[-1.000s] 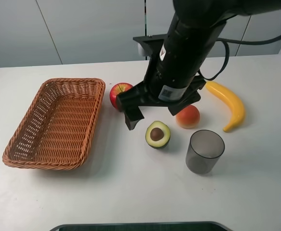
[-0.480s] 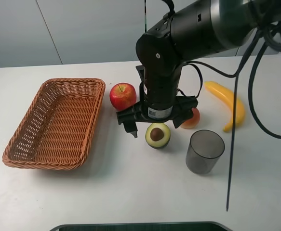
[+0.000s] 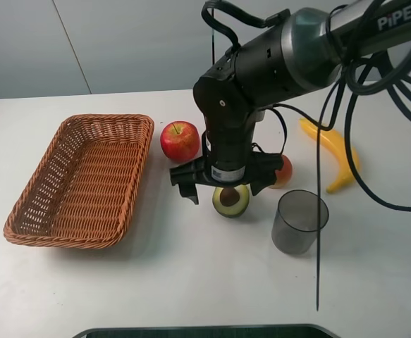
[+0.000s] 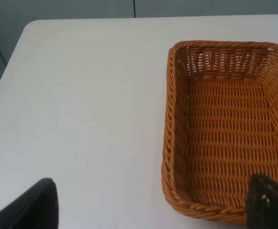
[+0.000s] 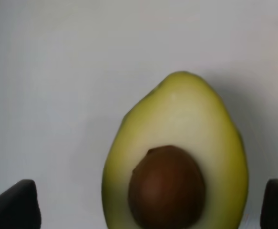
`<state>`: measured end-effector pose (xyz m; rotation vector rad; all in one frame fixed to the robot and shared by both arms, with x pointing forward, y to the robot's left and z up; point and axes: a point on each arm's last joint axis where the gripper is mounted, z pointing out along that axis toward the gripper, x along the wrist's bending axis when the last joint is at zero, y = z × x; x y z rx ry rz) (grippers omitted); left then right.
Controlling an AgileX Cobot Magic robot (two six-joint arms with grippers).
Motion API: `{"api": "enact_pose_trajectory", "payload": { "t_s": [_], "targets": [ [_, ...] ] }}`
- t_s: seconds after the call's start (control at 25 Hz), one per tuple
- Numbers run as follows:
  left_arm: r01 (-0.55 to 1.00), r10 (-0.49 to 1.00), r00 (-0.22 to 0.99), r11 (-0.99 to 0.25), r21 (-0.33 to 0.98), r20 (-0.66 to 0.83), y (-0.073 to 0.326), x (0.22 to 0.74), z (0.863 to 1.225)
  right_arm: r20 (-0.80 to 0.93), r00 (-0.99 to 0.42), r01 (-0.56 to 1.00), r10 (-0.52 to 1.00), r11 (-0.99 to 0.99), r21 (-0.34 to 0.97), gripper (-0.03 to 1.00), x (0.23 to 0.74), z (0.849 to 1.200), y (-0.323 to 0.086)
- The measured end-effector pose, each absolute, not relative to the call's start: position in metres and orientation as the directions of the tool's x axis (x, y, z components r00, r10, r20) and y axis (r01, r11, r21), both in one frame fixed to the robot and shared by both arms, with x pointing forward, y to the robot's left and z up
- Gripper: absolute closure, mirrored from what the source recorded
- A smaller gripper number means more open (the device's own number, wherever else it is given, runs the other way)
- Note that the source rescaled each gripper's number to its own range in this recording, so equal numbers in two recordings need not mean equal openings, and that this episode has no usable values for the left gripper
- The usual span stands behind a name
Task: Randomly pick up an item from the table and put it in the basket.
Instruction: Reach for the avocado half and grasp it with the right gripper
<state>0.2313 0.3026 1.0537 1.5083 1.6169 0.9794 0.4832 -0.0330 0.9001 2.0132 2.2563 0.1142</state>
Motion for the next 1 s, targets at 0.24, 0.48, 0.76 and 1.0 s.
{"api": "enact_pose_trajectory", "payload": {
  "t_s": [0.24,0.48,0.76,1.0],
  "targets": [
    [0.462,0.998,-0.069,0.032,0.887,-0.001,0.303,0.231,1.054,-0.056,-0.094,0.982,0.994,0.102,0.161,-0.03,0.487,0.901,-0.036],
    [0.462,0.998,-0.069,0.032,0.887,-0.001,0.303,0.231,1.054,-0.081,-0.087,0.981,0.993,0.099,0.166,-0.03,0.489,0.893,-0.037],
    [0.462,0.998,-0.069,0.032,0.887,-0.001,0.303,0.231,1.054,-0.089,-0.09,0.983,0.992,0.103,0.151,-0.03,0.49,0.877,-0.035],
    [0.462,0.998,-0.069,0.032,0.887,-0.001,0.303,0.231,1.054,-0.088,-0.089,0.984,0.992,0.101,0.144,-0.03,0.491,0.869,-0.034]
  ]
}}
